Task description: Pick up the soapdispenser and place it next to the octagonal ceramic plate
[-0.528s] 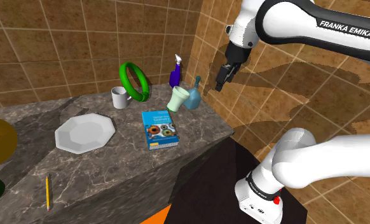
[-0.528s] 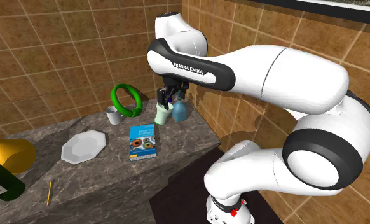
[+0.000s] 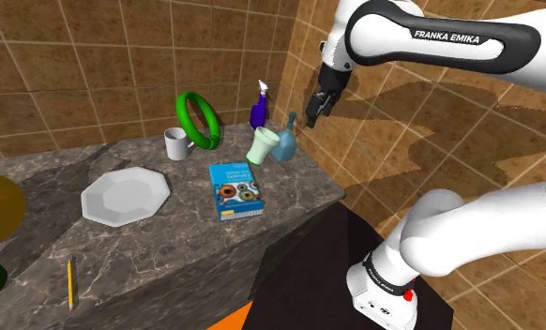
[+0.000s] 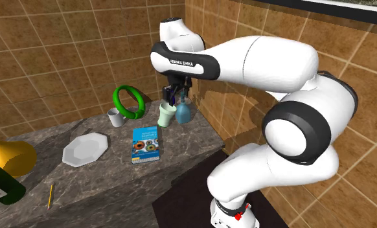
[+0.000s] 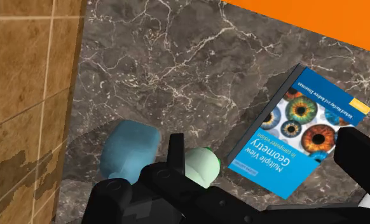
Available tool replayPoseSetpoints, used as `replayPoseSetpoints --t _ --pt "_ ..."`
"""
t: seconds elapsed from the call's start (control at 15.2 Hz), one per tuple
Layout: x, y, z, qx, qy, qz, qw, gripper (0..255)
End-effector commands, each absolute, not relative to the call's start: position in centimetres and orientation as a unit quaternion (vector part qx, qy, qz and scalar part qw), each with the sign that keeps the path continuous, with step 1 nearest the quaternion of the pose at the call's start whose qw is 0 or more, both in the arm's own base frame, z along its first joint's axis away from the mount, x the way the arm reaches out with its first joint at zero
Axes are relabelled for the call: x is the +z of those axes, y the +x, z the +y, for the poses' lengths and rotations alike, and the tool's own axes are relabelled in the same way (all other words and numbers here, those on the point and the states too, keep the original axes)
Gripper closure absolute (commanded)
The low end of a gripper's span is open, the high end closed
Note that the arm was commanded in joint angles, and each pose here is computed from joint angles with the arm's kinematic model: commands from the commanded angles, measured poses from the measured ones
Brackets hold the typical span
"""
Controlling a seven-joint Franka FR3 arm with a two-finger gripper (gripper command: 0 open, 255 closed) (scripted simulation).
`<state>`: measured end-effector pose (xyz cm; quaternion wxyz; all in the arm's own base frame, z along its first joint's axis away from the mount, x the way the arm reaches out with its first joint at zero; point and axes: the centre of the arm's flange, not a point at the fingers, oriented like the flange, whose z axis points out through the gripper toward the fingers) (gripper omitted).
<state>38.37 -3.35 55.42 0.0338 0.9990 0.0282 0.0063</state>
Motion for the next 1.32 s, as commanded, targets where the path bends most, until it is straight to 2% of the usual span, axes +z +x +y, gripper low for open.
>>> replayPoseSetpoints --t 0.0,1.06,1.25 --pt "54.0 40.4 -4.8 0.005 0.999 0.024 0.037 0" --pt "46.0 55.1 -17.6 -0.009 0.998 -0.012 0.061 0" --pt "44.5 55.8 -18.5 -0.010 0.998 -0.014 0.062 0"
